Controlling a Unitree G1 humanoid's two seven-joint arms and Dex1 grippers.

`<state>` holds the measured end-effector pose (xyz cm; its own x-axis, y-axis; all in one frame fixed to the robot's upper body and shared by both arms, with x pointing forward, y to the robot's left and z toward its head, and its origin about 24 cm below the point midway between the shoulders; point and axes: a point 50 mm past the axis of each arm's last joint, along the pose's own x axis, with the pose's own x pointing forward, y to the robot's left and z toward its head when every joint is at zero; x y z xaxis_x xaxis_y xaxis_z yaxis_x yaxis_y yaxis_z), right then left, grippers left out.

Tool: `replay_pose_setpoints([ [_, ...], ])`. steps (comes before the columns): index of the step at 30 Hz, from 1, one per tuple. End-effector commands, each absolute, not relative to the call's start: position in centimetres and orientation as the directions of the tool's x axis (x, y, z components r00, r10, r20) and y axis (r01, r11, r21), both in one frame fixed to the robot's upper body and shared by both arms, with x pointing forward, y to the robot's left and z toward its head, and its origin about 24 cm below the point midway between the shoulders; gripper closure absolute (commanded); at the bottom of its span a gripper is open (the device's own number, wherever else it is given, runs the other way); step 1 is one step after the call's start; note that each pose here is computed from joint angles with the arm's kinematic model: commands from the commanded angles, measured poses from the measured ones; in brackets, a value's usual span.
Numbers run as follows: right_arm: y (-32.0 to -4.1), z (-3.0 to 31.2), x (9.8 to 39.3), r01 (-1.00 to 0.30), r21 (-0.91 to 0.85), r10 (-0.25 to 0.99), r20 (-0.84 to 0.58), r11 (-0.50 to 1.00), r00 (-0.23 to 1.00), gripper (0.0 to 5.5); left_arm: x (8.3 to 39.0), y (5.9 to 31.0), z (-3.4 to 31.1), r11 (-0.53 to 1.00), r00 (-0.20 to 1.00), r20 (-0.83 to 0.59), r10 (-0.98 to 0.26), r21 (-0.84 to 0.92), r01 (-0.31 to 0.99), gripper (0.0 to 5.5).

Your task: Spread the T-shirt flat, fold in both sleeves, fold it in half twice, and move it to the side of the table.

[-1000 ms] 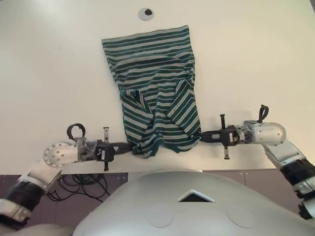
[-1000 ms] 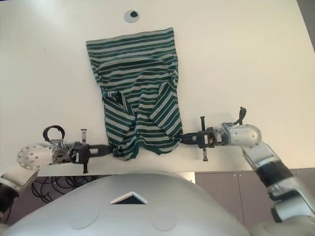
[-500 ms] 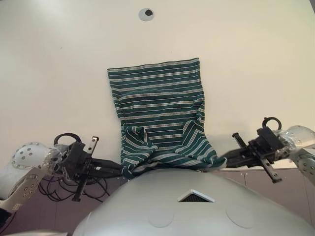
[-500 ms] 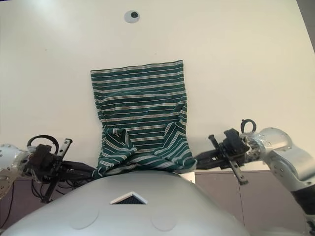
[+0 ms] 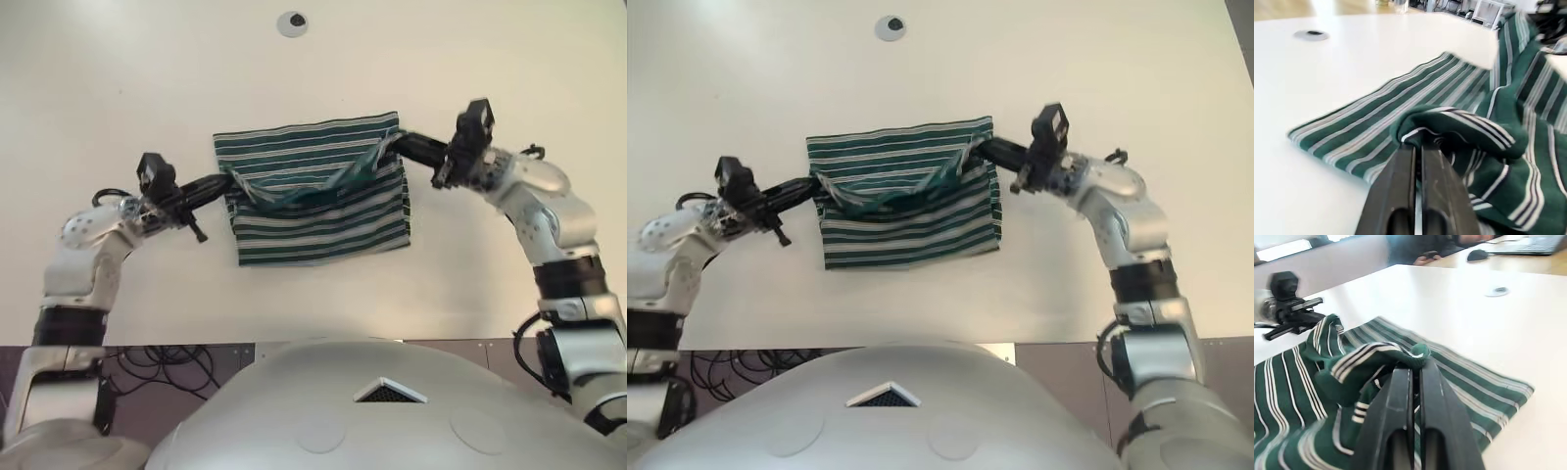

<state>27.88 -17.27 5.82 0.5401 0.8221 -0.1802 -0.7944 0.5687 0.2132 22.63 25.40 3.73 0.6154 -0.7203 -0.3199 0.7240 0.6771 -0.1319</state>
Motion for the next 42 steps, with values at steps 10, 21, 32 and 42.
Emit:
replay_pose_setpoints([
  [10, -16.3, 2.9, 32.9, -0.683, 0.12, 0.677, -0.332, 0.721, 0.657, 5.5, 28.2, 26.7, 2.1, 0.826, 0.709, -0.478, -0.518, -0.066, 0.559, 5.49],
  [21, -16.8, 3.4, 35.3, -0.549, 0.235, 0.595, -0.239, 0.802, 0.768, 4.17, 30.9, 27.8, 4.2, 0.889, 0.827, -0.348, -0.442, -0.289, 0.354, 4.31],
  [32, -15.0, 4.9, 33.9, -0.752, -0.242, 0.748, -0.128, 0.613, 0.651, 3.25, 28.8, 23.7, 8.5, 0.723, 0.724, -0.016, -0.69, 0.042, 0.69, 3.71],
  [42, -15.3, 1.2, 32.2, -0.801, -0.515, 0.681, -0.47, 0.305, 0.562, 3.25, 20.8, 19.3, 1.7, 0.101, 0.232, -0.47, -0.852, 0.287, 0.953, 3.71],
])
